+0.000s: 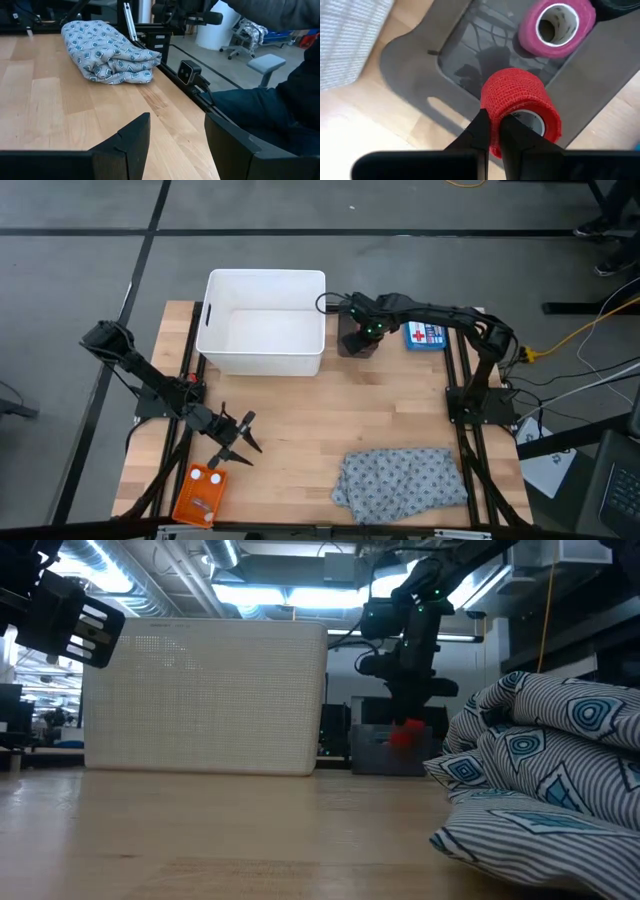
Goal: Pick & place medical supplies in basket/bin
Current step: Put the red bandage into the black bin
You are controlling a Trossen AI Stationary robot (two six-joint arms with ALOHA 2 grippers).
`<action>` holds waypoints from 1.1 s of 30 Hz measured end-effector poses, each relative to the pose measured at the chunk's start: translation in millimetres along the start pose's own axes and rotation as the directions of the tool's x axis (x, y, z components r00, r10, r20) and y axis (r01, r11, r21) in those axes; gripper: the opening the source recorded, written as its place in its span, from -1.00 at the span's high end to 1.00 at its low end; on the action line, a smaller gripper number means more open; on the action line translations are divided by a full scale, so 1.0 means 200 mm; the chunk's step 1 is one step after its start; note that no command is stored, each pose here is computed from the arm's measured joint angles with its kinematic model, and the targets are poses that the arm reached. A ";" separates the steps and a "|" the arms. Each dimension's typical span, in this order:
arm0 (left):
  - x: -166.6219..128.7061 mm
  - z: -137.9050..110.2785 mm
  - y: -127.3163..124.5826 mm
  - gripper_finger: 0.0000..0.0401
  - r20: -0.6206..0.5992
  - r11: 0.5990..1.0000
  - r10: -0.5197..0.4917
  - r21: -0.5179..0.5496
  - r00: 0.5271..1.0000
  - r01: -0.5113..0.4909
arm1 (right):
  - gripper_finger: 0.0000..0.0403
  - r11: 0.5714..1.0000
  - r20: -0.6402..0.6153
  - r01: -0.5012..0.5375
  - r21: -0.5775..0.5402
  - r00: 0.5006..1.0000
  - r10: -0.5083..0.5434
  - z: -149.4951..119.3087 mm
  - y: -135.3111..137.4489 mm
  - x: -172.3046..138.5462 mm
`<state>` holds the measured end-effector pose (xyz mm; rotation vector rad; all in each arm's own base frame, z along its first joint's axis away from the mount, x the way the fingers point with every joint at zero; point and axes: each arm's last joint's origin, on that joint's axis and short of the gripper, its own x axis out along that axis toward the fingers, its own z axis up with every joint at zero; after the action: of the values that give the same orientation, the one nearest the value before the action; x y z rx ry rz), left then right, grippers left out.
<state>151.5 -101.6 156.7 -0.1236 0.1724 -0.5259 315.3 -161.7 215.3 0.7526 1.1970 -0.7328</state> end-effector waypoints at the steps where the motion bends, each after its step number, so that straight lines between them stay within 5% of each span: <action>1: 0.00 0.00 0.00 0.07 0.000 1.000 0.001 0.000 1.000 -0.001 | 0.88 1.000 -0.005 0.003 0.001 1.000 -0.003 0.00 0.00 0.01; 22: 0.00 0.00 0.00 0.07 0.000 1.000 0.001 0.002 1.000 -0.001 | 0.86 1.000 -0.047 0.019 0.004 0.999 -0.019 0.01 0.00 0.10; 33: 0.00 0.00 0.00 0.07 0.000 1.000 0.001 0.000 1.000 -0.001 | 0.19 1.000 -0.040 0.012 -0.003 0.999 -0.013 0.01 0.02 0.08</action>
<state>151.5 -101.6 156.8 -0.1240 0.1723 -0.5253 323.2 -162.7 200.8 0.7610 1.2398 -0.7290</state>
